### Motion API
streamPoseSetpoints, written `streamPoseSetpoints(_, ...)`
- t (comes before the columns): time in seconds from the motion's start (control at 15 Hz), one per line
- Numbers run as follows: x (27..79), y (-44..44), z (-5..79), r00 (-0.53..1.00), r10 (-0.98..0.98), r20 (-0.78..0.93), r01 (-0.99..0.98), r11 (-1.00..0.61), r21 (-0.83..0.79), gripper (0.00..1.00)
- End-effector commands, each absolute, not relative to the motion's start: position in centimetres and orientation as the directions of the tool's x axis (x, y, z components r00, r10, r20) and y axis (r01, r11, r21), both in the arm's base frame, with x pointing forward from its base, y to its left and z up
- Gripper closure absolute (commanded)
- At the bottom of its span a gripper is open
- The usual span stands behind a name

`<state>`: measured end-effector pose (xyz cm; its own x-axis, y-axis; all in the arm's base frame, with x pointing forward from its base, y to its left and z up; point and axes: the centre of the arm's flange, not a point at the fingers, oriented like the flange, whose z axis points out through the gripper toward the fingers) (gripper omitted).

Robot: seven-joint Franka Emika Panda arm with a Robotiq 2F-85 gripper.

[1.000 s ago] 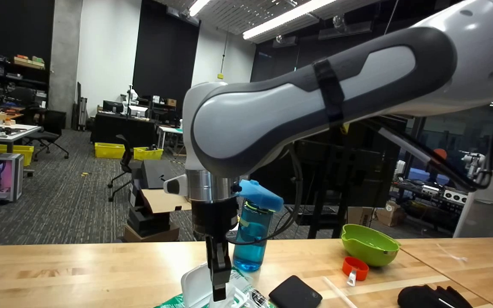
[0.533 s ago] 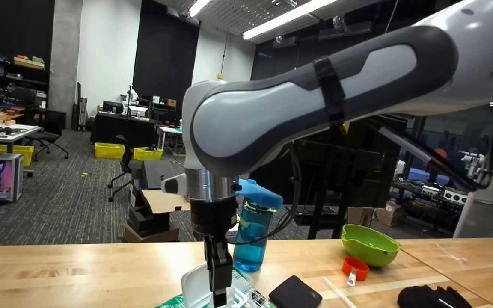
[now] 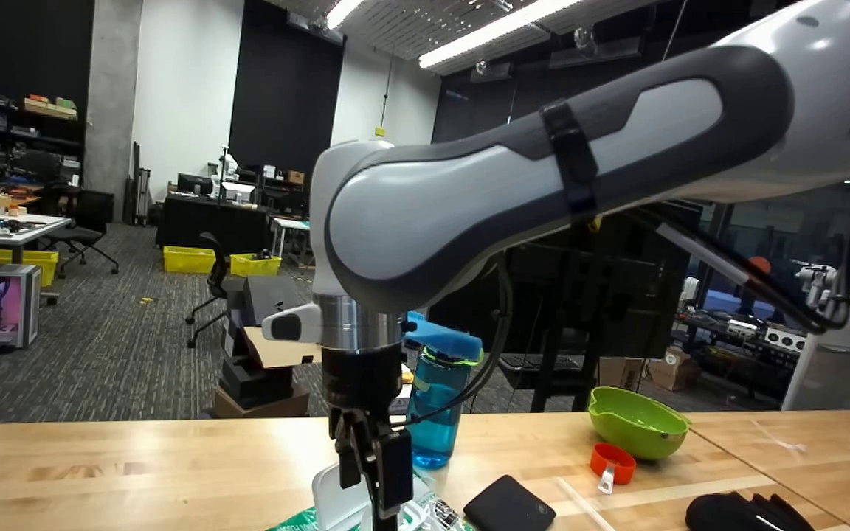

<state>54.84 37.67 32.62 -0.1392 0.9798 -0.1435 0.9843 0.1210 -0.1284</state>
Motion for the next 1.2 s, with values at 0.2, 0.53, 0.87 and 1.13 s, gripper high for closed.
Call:
streamPoseSetpoints(0.2, 53.6, 36.8, 31.9, -0.25, 0.966, -0.072, 0.963, 0.24, -0.125, 0.0)
streamPoseSetpoints(0.53, 53.1, 36.7, 31.1, -0.253, 0.967, -0.031, 0.96, 0.247, -0.134, 0.0)
streamPoseSetpoints(0.87, 52.7, 36.5, 30.4, -0.225, 0.974, -0.003, 0.963, 0.222, -0.153, 0.31)
streamPoseSetpoints(1.13, 52.4, 36.2, 30.4, -0.213, 0.977, -0.006, 0.965, 0.209, -0.158, 0.63)
